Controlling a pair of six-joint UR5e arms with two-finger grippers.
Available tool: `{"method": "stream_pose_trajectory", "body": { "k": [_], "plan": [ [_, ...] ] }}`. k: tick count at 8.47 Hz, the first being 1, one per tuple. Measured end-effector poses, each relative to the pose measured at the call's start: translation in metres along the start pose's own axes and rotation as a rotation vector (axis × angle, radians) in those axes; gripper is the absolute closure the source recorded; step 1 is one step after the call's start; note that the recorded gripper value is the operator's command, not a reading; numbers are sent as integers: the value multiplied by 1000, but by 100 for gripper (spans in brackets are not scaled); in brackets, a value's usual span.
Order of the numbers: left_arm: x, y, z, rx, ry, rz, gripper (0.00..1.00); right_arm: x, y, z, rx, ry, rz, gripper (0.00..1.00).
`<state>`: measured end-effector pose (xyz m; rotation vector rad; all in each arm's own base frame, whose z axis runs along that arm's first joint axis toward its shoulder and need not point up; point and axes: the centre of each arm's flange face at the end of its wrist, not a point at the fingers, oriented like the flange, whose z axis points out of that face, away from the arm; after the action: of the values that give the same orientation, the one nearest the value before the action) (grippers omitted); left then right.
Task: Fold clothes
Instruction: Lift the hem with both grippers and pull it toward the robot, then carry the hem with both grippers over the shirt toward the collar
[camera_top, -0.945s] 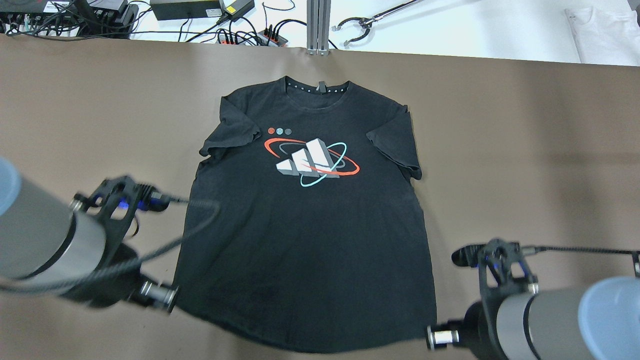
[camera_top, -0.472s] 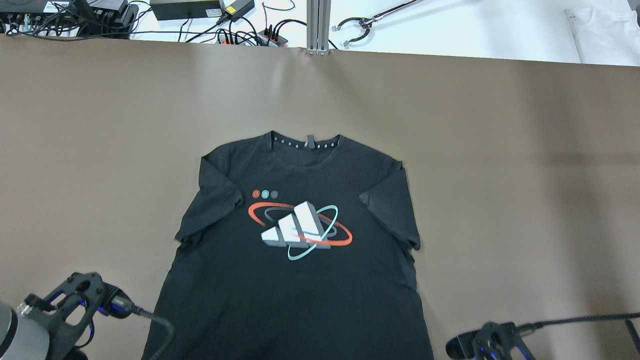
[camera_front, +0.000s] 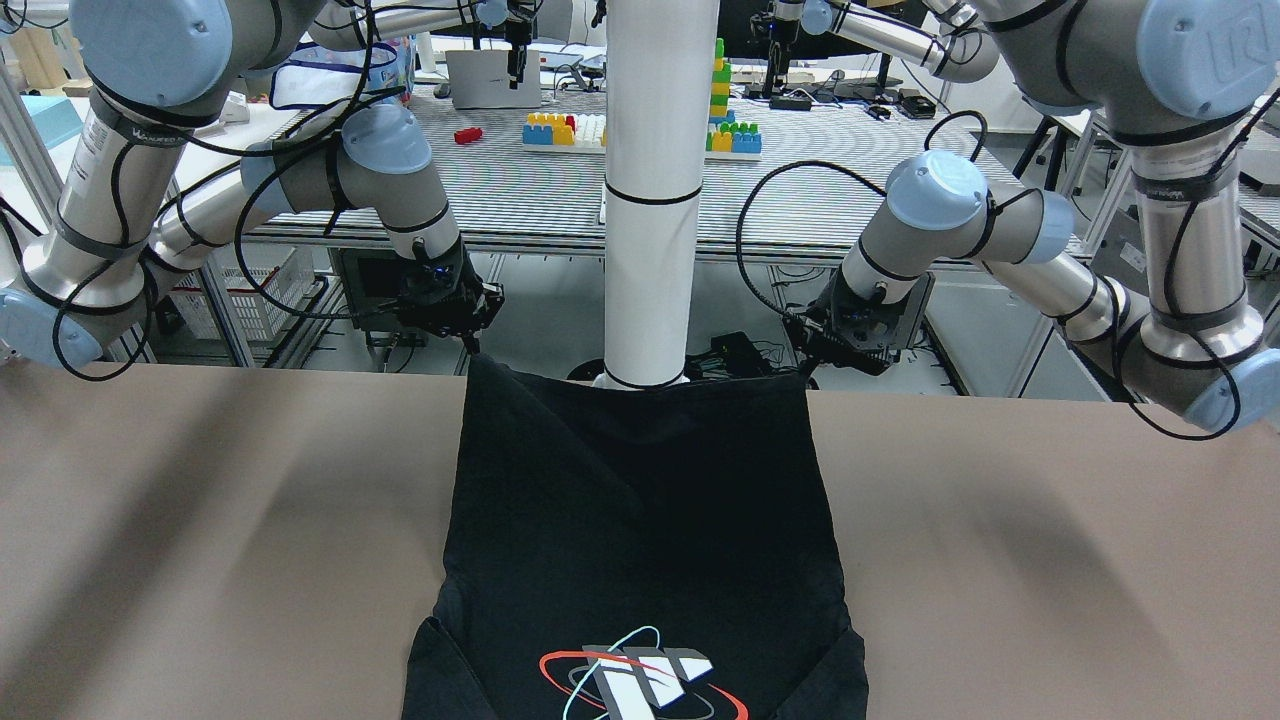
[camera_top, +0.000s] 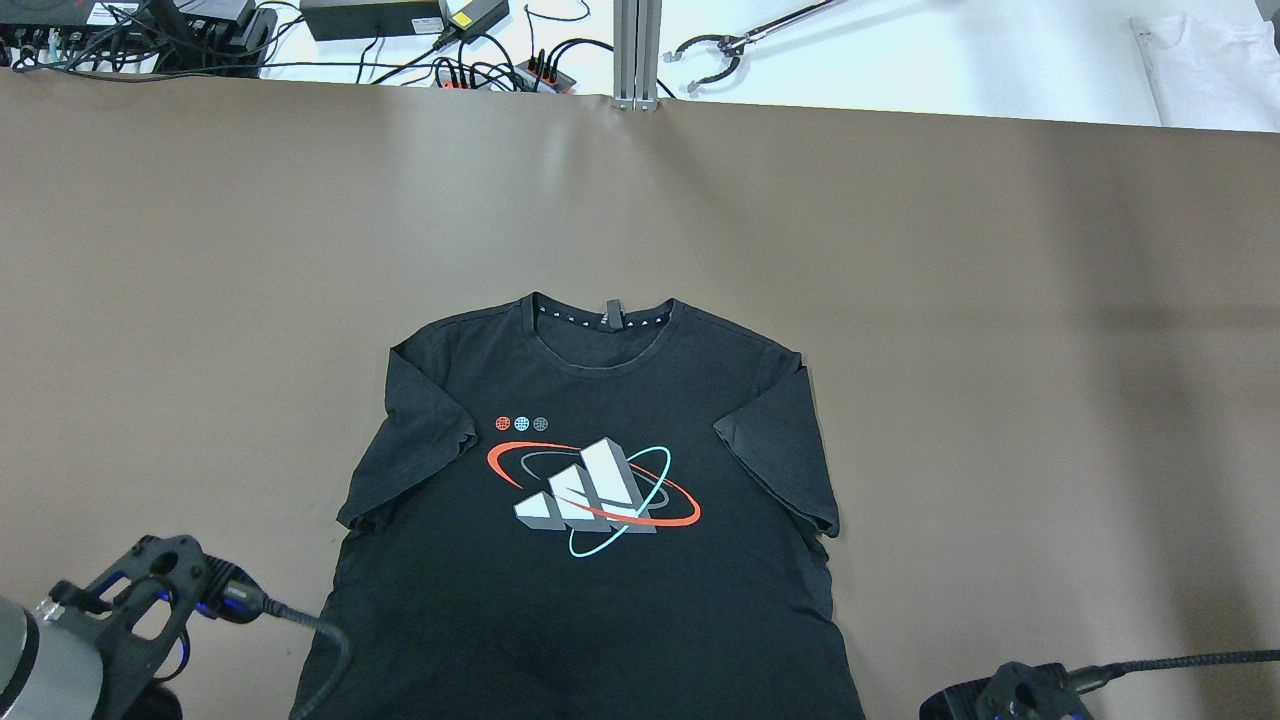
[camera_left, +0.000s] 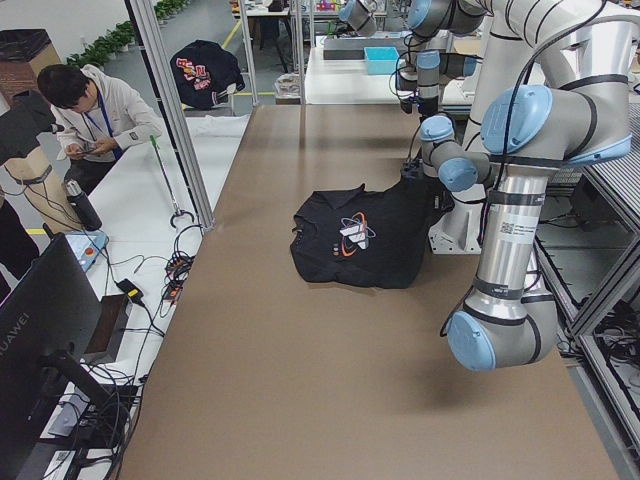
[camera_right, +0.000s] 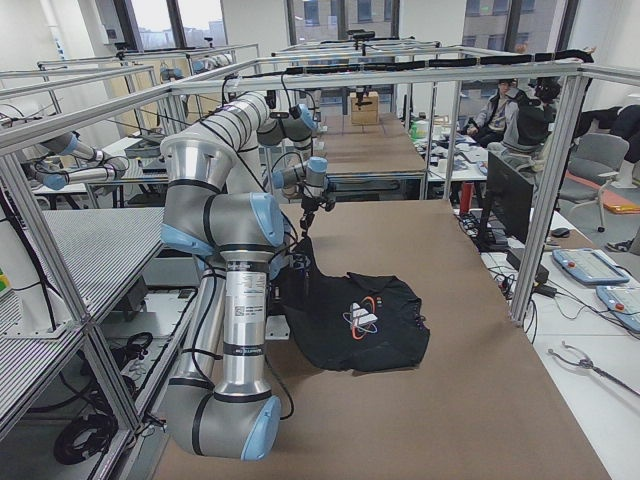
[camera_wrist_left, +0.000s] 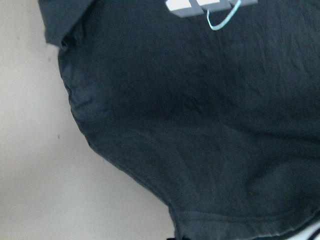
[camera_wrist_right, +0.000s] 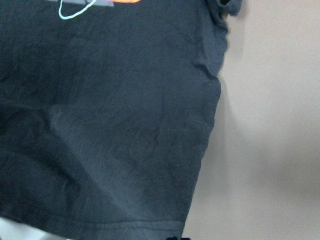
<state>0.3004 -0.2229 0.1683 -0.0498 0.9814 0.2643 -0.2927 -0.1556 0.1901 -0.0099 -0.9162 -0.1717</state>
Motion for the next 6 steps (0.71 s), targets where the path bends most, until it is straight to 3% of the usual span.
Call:
{"method": "stream_pose_trajectory", "body": {
  "k": [4, 6],
  "plan": [
    [-36, -86, -31, 187, -72, -131, 100, 23, -76, 8, 172, 95, 147, 100],
    [-56, -111, -42, 226, -101, -151, 100, 38, -100, -1, 224, 117, 188, 100]
  ]
}}
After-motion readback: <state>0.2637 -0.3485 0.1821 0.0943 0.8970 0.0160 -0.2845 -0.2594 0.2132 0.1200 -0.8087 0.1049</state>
